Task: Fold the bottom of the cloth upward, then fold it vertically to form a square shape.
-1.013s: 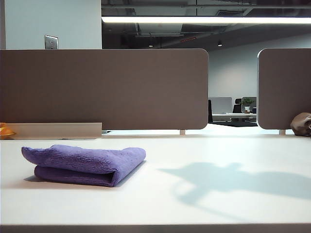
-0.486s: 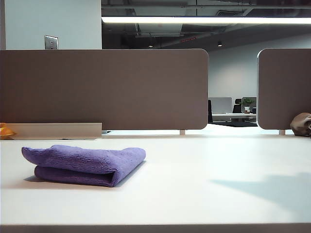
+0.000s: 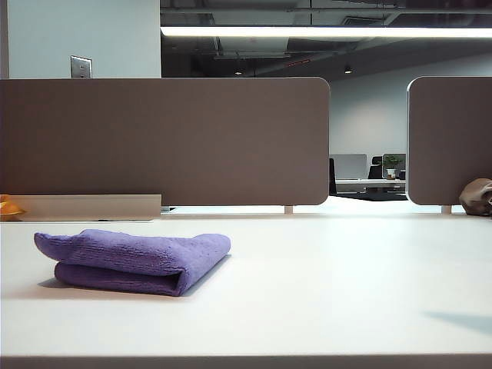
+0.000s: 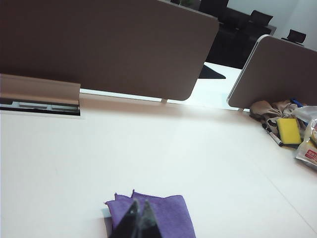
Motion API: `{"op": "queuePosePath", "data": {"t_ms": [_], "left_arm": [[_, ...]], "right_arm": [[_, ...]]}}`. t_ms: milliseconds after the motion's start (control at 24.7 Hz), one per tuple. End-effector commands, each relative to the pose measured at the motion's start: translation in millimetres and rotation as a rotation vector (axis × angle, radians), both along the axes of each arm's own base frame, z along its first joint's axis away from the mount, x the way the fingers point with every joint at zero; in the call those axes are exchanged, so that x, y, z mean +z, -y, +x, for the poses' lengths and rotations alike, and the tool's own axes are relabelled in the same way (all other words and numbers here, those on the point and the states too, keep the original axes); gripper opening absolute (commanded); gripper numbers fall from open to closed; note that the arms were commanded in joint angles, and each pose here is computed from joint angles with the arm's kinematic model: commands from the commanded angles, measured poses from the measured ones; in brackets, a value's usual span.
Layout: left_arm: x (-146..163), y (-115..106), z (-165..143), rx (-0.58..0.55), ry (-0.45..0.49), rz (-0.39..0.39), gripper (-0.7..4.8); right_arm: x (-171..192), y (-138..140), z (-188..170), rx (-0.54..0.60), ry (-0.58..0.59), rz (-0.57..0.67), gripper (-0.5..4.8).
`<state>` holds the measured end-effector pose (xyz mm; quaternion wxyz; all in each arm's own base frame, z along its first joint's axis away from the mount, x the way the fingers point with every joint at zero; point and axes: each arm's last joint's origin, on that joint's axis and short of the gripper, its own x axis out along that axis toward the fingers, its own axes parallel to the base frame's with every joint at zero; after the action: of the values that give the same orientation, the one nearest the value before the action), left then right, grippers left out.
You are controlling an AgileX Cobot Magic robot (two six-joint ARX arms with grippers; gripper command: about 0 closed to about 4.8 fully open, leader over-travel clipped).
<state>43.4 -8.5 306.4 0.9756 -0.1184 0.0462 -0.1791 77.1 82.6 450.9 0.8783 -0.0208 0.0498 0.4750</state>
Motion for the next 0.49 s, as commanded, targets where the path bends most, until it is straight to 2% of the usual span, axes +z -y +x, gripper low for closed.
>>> {"op": "queuePosePath", "data": {"t_ms": [41,243,486], "left_arm": [[-15,-2,15,0.004,0.010,-0.052,-0.05],[-44,-4,32,0.005,-0.010,-0.084,-0.05],[-73,-5,45,0.007,-0.033,-0.087,-0.05]], "right_arm": [[-23,1,-2,0.004,0.086,0.078,-0.06],[-69,-8,9,-0.026,0.008,0.070,-0.06],[-116,-24,25,-0.030,-0.028,0.148,-0.06]]}}
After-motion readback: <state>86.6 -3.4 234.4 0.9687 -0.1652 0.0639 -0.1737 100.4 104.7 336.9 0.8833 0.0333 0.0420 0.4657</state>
